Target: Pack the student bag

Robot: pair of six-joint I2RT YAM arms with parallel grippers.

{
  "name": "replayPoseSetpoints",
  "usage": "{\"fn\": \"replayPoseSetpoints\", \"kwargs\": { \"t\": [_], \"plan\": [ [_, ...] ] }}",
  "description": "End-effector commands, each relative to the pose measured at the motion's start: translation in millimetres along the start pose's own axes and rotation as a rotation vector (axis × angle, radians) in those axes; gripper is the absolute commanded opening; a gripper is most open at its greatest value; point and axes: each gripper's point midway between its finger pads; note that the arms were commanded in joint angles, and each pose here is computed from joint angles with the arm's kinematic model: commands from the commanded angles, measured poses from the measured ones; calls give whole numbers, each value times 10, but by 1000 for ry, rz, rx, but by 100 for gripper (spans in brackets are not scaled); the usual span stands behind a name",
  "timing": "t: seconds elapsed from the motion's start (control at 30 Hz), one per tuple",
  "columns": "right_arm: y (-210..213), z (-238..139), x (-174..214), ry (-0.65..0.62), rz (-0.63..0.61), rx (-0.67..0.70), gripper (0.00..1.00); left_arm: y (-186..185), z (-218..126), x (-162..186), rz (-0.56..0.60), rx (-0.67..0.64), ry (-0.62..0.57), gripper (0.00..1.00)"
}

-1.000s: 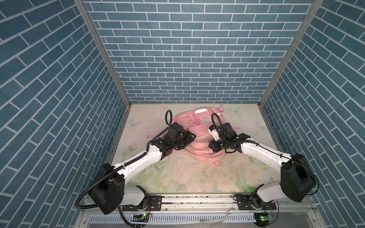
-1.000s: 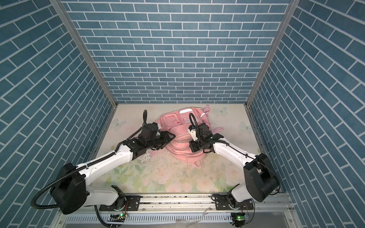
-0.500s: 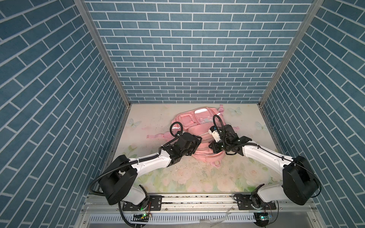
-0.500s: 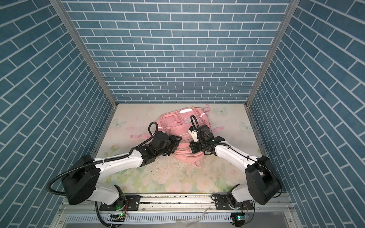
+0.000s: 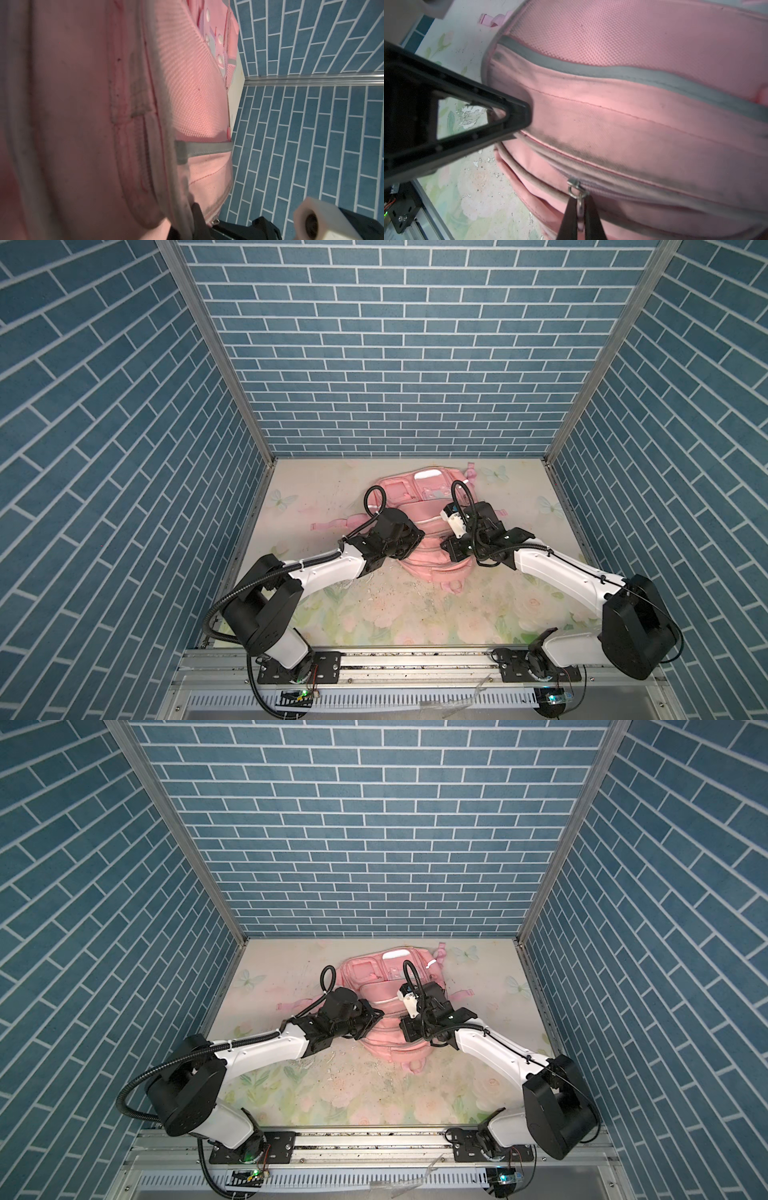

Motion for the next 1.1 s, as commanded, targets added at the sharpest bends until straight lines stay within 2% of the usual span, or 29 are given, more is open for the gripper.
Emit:
{"fn": "replayPoseSetpoints", "kwargs": {
  "t": [0.0,0.1,0.23,0.37,0.5,0.63,0.87,0.97,1.07],
  "plan": [
    [-283,-136,65,39,5,82,0,293,-148,-265,62,-78,-42,0],
    [-481,-186,47,43,18,122,0,423,-198,-287,84,-94,12,0],
    [-675,-250,-3,35,26,147,0,568,-338,-443,109,-120,27,0],
    [-737,-253,-59,54,-3,151,0,681,-484,-755,146,-145,20,0],
    [-578,-190,-65,77,-36,54,0,723,-583,-1125,209,-182,26,0],
    [-563,-150,-64,83,-30,44,0,757,-653,-1432,286,-232,44,0],
    [-19,45,25,125,-87,-65,0,649,-559,-1777,284,-200,-8,0],
    [83,106,84,132,-75,-77,0,638,-537,-1766,254,-198,-16,22],
    [76,128,111,122,-48,-77,0,535,-559,-1469,201,-153,-27,41]
  ]
}}
Point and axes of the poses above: each gripper's point midway between its finger pads, its own z axis out along the fingers, its own y axis along the line the jaws close on, x = y × z, and after that the axes turned 7 degrees about z, right-handed
